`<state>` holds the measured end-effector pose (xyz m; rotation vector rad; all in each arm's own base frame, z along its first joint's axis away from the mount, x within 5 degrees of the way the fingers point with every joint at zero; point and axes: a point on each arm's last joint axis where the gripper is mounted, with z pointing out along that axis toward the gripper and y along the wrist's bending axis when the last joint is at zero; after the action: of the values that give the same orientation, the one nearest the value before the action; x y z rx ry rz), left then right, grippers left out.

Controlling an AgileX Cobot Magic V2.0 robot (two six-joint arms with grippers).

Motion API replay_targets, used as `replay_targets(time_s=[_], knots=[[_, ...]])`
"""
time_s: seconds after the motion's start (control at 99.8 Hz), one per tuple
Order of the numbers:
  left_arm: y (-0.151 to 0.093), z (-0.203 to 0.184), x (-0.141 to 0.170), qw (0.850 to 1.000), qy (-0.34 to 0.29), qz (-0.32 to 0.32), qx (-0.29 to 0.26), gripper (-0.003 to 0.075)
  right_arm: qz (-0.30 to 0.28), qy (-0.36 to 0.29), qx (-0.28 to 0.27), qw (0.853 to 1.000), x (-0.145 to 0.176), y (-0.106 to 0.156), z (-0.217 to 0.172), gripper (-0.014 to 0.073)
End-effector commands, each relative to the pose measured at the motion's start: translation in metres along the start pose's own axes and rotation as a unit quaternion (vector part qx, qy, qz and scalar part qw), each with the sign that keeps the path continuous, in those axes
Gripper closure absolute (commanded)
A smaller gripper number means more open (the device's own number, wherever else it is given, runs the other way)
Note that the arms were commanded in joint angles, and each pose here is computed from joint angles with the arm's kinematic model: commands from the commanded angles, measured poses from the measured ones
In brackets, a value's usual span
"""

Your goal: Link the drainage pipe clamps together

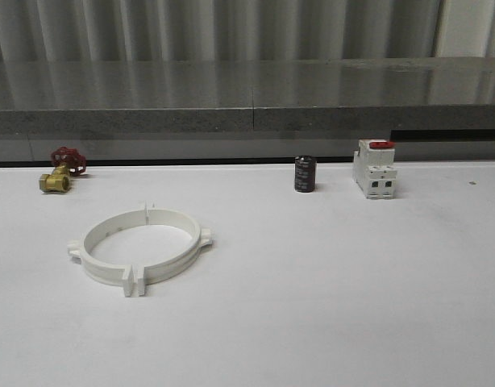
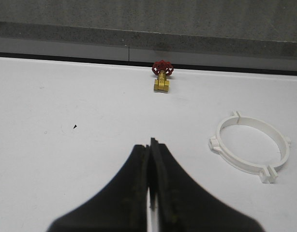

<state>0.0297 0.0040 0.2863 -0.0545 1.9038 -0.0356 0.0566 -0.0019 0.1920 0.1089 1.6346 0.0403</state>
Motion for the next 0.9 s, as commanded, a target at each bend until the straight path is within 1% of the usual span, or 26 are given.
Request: replay_targets(time_s=[0.0,0.661,0.802,0.892], knots=[[-0.0011,-0.0036,-0.0136,0.999,-0.043,-0.001,0.004,0.0741,-0.002,-0.056,0.000,0.998,-0.0133,0.0005,-0.0030,0.0662],[-0.0011,-0.0036,-0.0136,0.999,-0.043,-0.001,0.004,0.0741,-0.002,-0.056,0.000,0.998,-0.0133,0.0005,-0.0030,0.0662],[0.0001,-0.0028,-0.0125,0.999,-0.041,0.007,-0.003,0.0741,-0.002,-0.056,0.000,0.998,-0.0133,0.0005,-0.0030,0.0662],[0.0005,0.0021,-0.0099,0.998,-0.055,0.015,-0.005,0.0741,-0.002,-0.056,0.000,0.998,-0.0133,0.0005,-0.0030,0.0662]])
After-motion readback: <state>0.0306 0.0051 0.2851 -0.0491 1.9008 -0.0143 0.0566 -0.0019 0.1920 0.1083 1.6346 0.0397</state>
